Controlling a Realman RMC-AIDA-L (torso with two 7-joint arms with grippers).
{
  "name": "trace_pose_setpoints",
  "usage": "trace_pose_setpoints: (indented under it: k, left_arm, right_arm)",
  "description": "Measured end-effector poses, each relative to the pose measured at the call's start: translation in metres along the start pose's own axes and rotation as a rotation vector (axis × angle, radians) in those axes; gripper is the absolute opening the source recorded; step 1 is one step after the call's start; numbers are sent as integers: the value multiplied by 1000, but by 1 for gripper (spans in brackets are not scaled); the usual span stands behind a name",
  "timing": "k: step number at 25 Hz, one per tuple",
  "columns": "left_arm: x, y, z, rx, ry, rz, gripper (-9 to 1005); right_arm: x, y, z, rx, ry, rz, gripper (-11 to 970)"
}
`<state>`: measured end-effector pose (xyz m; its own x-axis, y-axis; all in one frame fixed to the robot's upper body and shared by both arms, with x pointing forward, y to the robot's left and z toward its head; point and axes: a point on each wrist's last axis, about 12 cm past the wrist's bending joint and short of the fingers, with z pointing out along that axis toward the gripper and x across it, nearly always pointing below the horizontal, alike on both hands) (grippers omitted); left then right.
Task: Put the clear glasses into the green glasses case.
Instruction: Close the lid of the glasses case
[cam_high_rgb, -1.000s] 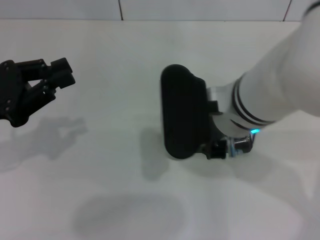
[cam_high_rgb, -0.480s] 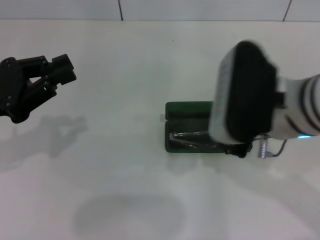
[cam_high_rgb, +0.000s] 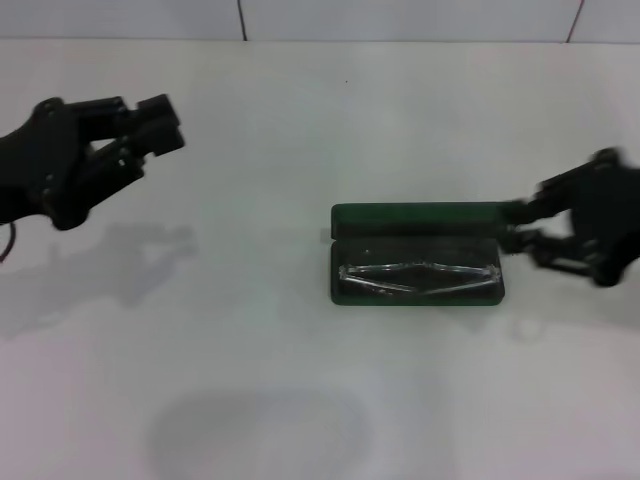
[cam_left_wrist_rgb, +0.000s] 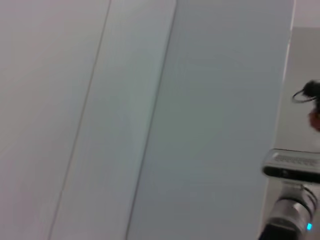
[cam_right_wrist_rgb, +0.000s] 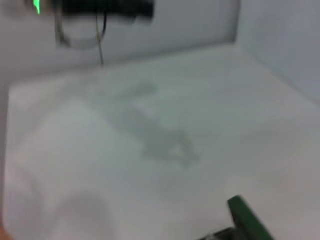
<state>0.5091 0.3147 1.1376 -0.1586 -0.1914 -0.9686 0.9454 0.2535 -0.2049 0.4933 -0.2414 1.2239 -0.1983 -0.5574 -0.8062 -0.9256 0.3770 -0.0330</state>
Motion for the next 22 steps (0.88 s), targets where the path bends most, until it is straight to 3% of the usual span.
trace_pose_setpoints:
  k: [4, 8, 11, 17, 18, 22]
  left_arm:
    - [1, 2, 19, 38, 0, -10, 191]
    - [-1, 11, 42, 65, 30, 0, 191]
    - [-2, 18, 58, 62, 51, -2, 191]
    - [9, 24, 82, 39, 121, -19, 191]
    - [16, 30, 102, 31, 177, -22, 191]
    - [28, 35, 131, 37, 258, -40, 190]
  right_arm:
    - [44, -23, -45, 7, -225, 160, 225]
    - [102, -31, -86, 89, -482, 291, 225]
    - [143, -25, -111, 215, -610, 359, 225]
    - [181, -6, -126, 373, -729, 418, 225]
    - [185, -3, -127, 389, -741, 428, 224]
    - [204, 10, -130, 457, -778, 466, 222]
